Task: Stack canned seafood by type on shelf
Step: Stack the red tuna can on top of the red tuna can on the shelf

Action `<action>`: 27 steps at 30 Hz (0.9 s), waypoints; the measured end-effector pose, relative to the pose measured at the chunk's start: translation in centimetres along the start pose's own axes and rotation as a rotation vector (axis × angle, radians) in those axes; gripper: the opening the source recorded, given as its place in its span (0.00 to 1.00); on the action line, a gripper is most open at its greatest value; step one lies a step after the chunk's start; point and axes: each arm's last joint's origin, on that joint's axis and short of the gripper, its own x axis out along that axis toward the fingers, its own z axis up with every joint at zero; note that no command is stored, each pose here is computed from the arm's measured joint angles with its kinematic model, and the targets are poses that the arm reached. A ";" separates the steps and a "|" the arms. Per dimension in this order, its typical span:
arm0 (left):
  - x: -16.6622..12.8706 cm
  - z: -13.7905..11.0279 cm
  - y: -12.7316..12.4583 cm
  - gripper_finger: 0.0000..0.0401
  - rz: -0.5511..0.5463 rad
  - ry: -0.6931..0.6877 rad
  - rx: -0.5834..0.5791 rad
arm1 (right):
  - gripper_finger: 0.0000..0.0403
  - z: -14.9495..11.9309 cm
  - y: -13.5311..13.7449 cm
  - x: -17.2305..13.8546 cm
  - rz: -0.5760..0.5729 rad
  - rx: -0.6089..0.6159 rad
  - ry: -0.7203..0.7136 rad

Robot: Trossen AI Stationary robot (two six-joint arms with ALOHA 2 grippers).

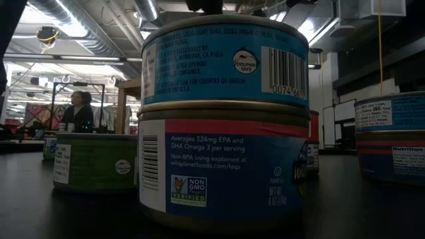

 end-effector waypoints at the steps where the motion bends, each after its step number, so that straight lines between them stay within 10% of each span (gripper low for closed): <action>1: 0.1 0.0 0.3 0.00 -0.001 -0.007 -0.001 | 0.61 0.0 0.0 0.0 0.000 0.000 0.000; 27: 3.6 -1.7 2.5 0.00 -0.054 -0.046 -0.060 | 0.61 0.0 0.0 0.0 0.000 -0.001 0.000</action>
